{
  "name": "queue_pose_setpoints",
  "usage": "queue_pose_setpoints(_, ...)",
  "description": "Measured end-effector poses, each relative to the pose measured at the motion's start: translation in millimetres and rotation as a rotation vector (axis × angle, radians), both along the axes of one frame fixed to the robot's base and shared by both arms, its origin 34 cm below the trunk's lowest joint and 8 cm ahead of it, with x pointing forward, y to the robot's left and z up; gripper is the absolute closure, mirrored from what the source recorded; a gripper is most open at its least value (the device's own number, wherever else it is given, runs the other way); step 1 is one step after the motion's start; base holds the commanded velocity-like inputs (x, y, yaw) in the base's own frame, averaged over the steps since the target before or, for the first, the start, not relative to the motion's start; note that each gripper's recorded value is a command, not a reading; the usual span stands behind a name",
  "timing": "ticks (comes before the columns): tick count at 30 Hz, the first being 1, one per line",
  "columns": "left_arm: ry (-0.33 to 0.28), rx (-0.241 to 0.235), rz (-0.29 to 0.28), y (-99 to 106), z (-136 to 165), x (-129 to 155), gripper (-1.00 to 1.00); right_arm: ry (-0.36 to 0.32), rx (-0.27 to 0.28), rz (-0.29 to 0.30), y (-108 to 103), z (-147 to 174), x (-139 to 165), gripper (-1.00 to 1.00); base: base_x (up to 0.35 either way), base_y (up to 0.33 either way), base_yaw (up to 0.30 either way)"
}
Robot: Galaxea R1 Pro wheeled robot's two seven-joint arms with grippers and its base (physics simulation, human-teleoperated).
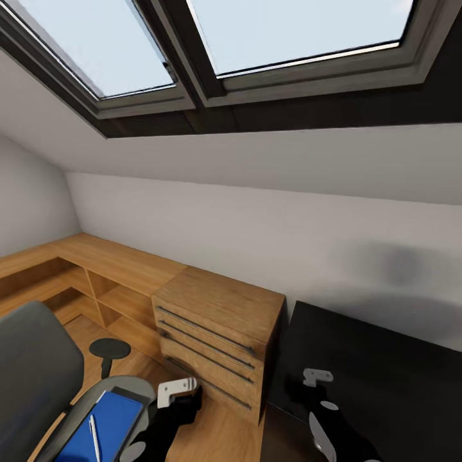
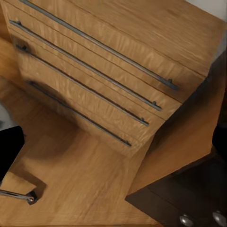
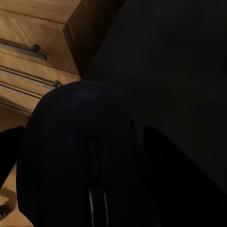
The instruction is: In the bedroom, organize the workspace by keeping the computer under the desk, ensuring the monitor is on the desk, placing the keyboard on the desk next to the monitor, placing the mouse on the desk next to the keyboard, moving the folder from the swivel chair onto the desk next to the mouse, stacking the notebook on top of the folder with the pen on top of the notebook, and positioning the swivel chair next to the desk.
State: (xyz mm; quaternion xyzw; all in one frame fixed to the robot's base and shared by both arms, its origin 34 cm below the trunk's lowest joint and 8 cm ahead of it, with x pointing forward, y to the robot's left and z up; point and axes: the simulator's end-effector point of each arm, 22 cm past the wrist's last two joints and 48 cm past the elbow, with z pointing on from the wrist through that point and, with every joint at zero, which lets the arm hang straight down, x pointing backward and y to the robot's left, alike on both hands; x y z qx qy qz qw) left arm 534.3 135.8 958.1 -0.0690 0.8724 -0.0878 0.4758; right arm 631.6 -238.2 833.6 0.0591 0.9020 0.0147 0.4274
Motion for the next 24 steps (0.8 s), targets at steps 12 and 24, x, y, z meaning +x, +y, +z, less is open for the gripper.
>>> queue_pose_setpoints(12,0.039,0.056,0.122,26.7,-13.7,-2.0,-1.00,-0.001,0.005,0.019,11.9,-6.9,4.6,1.00,0.000,0.000,0.000)
queue_pose_setpoints(24,0.043,0.063,0.134,29.3,-23.6,1.8,-1.00,-0.002,0.006,0.020,12.9,-15.8,9.3,1.00,0.000,0.000,0.000)
